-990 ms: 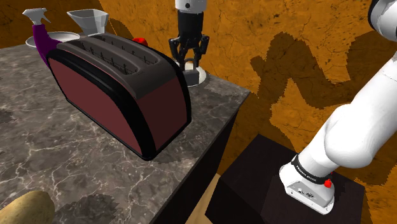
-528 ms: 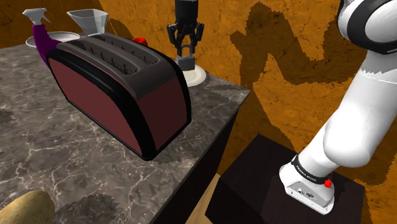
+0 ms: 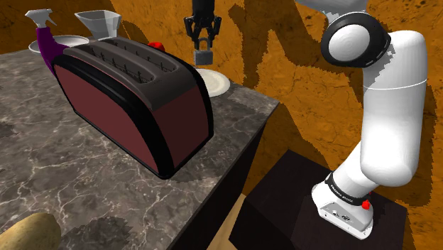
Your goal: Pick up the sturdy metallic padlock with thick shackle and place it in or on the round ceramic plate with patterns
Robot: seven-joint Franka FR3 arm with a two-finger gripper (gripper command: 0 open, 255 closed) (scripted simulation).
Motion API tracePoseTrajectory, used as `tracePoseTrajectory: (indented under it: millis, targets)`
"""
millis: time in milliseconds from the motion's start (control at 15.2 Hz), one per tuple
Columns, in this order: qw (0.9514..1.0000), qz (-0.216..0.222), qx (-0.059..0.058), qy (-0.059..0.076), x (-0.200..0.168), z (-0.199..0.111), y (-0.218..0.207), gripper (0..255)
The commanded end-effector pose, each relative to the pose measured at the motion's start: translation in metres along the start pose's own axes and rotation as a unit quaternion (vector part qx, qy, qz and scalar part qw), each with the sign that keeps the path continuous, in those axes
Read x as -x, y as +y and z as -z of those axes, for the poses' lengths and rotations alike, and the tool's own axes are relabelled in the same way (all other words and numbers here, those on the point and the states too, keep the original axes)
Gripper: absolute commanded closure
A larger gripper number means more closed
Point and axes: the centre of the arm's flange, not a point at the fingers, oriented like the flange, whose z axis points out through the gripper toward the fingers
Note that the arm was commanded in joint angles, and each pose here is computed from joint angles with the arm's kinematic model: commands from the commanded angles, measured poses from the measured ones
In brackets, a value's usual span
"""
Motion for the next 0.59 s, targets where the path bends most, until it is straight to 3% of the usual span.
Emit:
tracePoseTrajectory:
  millis: [0, 528]
  targets:
    - [1.0000, 0.000, 0.000, 0.000, -0.005, -0.005, 0.003, 255]
    - [1.0000, 0.000, 0.000, 0.000, -0.007, -0.047, 0.003, 255]
